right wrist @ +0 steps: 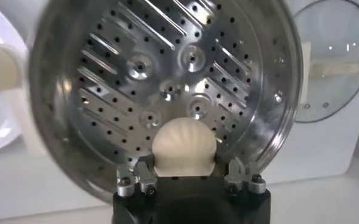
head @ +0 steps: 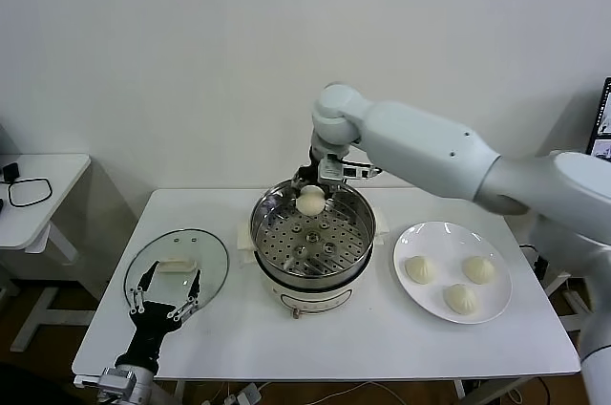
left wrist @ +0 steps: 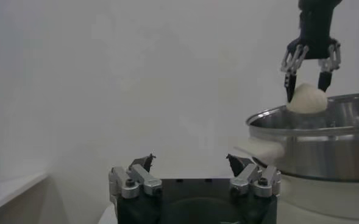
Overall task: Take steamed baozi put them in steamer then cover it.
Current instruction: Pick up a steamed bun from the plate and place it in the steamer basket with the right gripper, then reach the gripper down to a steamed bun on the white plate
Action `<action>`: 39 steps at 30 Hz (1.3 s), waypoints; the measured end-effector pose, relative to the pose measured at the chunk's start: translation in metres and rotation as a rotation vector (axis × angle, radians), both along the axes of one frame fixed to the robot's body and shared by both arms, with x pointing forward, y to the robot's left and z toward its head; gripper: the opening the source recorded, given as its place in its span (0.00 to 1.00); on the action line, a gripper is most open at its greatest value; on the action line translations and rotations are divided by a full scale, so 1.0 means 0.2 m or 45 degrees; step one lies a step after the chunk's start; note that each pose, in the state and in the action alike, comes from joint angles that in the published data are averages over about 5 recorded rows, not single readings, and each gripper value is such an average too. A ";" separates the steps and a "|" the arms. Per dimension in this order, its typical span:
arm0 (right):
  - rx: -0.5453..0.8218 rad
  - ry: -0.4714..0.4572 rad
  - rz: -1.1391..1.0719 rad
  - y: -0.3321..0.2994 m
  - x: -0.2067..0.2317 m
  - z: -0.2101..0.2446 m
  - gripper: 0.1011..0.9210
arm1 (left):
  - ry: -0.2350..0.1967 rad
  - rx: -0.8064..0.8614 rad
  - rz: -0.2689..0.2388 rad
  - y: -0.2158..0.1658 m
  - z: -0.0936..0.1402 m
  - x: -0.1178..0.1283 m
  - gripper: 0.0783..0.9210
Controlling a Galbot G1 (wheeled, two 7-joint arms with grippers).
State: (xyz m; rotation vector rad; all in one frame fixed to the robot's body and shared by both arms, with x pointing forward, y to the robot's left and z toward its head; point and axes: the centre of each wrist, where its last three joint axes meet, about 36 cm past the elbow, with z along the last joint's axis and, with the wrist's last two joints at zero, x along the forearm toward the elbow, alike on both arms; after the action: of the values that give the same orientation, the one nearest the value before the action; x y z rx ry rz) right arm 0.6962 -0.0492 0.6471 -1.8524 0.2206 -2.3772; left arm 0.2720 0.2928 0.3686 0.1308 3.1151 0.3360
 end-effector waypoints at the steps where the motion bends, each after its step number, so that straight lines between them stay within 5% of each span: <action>1: 0.002 0.001 0.001 0.01 0.01 -0.02 0.70 | 0.000 0.000 0.001 0.00 0.00 0.00 0.88; 12: 0.002 0.020 -0.015 0.04 0.09 -0.17 0.71 | 0.000 0.002 0.016 0.02 0.00 -0.01 0.88; 19: -0.001 0.022 -0.025 0.03 0.10 -0.18 0.86 | 0.002 0.004 0.022 0.03 0.00 -0.01 0.88; 26: 0.045 0.041 -0.077 -0.04 0.08 -0.08 0.88 | 0.001 -0.001 0.015 0.02 0.00 -0.01 0.88; 39: 0.169 0.163 -0.735 -0.70 -0.02 0.30 0.88 | -0.020 -0.009 -0.020 -0.04 0.04 -0.02 0.88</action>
State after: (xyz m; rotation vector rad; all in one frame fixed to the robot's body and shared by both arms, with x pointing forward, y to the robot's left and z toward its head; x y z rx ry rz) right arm 0.6925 -0.1889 0.7073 -2.0905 1.0248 -2.4824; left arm 0.2670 0.2850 0.3757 0.1514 3.0976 0.3245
